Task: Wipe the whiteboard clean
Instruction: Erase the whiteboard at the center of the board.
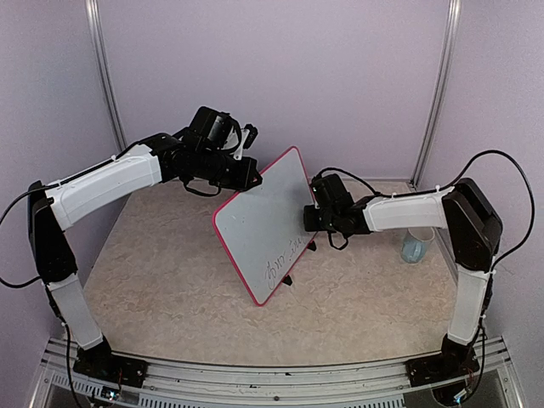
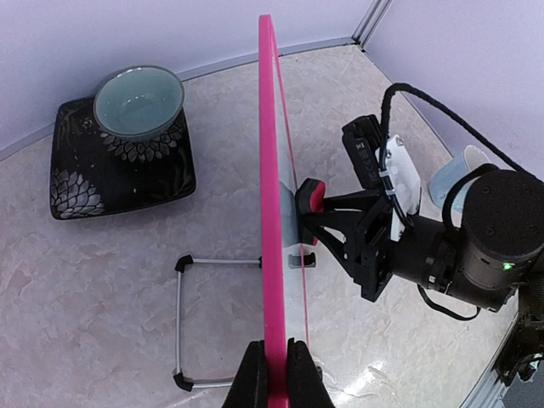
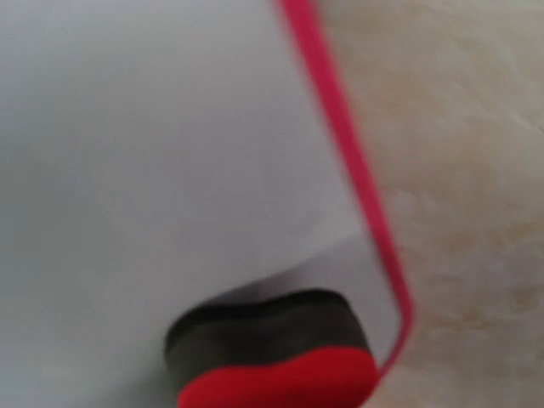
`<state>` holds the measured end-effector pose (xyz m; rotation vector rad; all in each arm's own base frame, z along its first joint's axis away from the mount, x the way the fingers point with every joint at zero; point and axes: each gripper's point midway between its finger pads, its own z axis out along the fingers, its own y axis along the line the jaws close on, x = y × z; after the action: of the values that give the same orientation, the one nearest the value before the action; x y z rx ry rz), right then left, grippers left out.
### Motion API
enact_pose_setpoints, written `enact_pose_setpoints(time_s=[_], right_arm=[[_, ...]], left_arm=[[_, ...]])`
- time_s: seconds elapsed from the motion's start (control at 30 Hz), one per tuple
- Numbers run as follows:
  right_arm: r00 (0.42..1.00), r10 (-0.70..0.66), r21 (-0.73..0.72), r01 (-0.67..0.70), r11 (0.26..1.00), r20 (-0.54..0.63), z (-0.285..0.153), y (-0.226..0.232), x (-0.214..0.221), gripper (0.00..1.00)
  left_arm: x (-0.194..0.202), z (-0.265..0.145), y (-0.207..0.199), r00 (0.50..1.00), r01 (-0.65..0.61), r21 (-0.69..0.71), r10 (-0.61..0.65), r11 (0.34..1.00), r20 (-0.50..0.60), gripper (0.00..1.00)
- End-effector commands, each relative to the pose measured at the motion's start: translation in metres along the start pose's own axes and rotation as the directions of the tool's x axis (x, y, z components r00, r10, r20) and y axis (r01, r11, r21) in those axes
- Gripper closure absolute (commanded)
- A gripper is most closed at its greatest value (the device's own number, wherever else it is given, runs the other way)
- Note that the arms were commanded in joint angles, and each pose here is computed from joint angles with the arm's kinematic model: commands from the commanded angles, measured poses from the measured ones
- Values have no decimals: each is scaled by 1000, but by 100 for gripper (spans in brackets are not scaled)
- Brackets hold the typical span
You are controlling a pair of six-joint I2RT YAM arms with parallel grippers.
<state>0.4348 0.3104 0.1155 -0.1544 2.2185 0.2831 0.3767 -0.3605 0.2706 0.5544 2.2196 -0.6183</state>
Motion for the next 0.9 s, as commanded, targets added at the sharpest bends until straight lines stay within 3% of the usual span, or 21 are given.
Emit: enact_pose_setpoints(time_s=[0.0,0.3,0.87], right_arm=[[1000,-12,5,12,1000,-17,17,-2,13,78],[996,-80,-39,82,996,48,18,2,16,78],[928,-244,-230,312,922,281,-57,101,34,78]], left_arm=[[43,12,-23,987,-68,95,81,993,-140,100],[44,12,-23,987,-68,95,81,993,-142,100],[46,12,-24,987,-64,91,76,994,-142,100]])
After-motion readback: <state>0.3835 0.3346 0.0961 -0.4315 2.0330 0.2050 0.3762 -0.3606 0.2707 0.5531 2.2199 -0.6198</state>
